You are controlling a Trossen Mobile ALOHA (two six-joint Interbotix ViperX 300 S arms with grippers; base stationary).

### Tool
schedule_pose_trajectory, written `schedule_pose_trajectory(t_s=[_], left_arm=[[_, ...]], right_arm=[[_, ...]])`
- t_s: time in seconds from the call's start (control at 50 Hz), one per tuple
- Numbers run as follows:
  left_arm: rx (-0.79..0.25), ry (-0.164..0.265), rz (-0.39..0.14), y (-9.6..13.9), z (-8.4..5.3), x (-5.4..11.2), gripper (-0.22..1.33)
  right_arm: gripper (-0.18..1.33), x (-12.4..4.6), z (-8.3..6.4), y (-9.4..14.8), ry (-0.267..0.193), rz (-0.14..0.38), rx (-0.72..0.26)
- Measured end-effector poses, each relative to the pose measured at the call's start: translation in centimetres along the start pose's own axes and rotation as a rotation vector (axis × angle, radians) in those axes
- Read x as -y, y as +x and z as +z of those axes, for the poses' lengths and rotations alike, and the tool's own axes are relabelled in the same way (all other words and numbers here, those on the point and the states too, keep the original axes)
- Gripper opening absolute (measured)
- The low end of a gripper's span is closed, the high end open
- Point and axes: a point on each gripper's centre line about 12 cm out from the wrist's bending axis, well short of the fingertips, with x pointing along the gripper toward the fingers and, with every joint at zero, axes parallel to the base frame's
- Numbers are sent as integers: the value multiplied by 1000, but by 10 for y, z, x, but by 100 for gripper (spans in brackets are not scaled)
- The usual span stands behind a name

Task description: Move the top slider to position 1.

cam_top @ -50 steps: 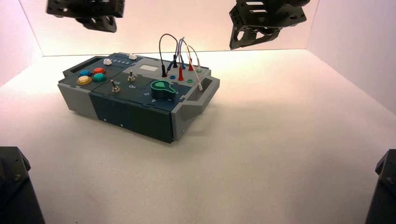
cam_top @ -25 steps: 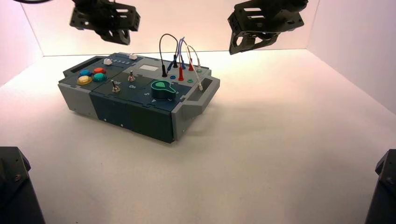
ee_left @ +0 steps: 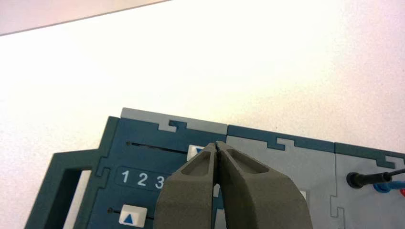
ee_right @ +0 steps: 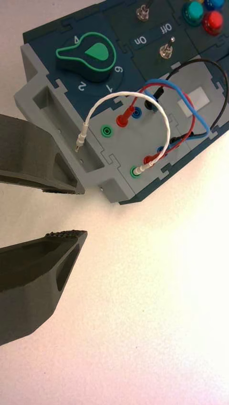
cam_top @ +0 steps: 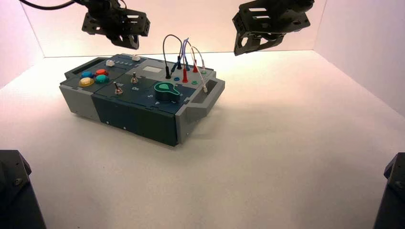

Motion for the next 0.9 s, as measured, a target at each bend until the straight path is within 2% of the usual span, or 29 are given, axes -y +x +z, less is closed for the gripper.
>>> schedule_pose_trajectory(t_s=[0.4, 0.9], left_arm=[[-10, 13, -26, 1, -3, 14, -16], [-60, -4, -14, 12, -15, 9, -16]], right_arm=[[85, 0, 0, 0, 0, 0, -2], [85, 0, 0, 0, 1, -1, -1]])
